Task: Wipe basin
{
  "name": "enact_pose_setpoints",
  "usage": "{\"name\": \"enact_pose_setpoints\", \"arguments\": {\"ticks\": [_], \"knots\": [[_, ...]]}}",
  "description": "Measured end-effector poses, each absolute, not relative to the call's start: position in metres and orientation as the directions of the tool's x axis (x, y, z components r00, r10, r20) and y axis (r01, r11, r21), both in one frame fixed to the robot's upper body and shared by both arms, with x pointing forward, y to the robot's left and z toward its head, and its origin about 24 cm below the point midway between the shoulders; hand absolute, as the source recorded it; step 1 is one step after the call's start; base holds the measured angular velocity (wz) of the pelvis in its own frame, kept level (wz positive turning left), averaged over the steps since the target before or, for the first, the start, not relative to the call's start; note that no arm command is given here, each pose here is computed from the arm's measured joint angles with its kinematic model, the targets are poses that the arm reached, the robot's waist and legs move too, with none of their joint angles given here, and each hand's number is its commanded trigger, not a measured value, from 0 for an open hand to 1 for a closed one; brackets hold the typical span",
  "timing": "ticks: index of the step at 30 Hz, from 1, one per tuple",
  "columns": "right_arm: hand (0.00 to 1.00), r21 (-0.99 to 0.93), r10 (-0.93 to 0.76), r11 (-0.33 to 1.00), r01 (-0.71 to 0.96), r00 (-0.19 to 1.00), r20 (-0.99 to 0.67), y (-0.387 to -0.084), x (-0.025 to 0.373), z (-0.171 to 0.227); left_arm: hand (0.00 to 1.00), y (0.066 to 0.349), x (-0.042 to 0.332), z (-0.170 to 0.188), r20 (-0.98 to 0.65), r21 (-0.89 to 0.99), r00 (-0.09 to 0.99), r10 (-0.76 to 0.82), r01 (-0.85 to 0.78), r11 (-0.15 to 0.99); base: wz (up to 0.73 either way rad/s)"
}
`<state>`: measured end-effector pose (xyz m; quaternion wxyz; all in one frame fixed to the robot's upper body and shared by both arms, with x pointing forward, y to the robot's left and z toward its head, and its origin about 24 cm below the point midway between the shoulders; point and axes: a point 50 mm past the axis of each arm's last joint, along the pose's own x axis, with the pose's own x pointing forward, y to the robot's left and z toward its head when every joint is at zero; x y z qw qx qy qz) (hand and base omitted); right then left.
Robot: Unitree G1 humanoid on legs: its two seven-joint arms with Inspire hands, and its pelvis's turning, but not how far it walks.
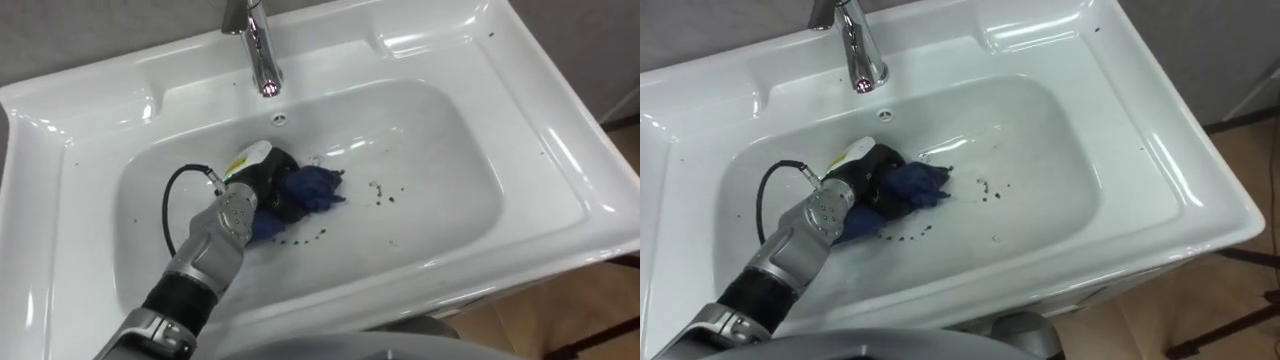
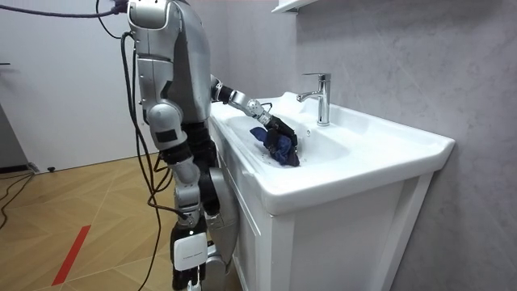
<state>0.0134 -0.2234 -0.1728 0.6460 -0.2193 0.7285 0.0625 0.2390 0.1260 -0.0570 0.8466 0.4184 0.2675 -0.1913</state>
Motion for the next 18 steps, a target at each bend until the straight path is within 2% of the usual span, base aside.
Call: {"name": "enact_pose_setpoints", "arguments": {"ticks": [12, 18], "knots": [[0.0, -0.176, -0.22, 0.91, -0.376, -0.079, -0.972, -0.2188, 0.011, -0.1738, 1.0, 0.1184, 0.2392, -0.0588, -0.588, 0.557, 0.803, -0.094, 0.486, 0.673, -0.01], [0.0, -0.165, -0.206, 0.923, -0.349, -0.084, -0.975, -0.2171, 0.0063, -0.1741, 1.0, 0.1151, 0.2405, -0.0571, -0.578, 0.557, 0.809, -0.104, 0.484, 0.675, -0.05]]}}
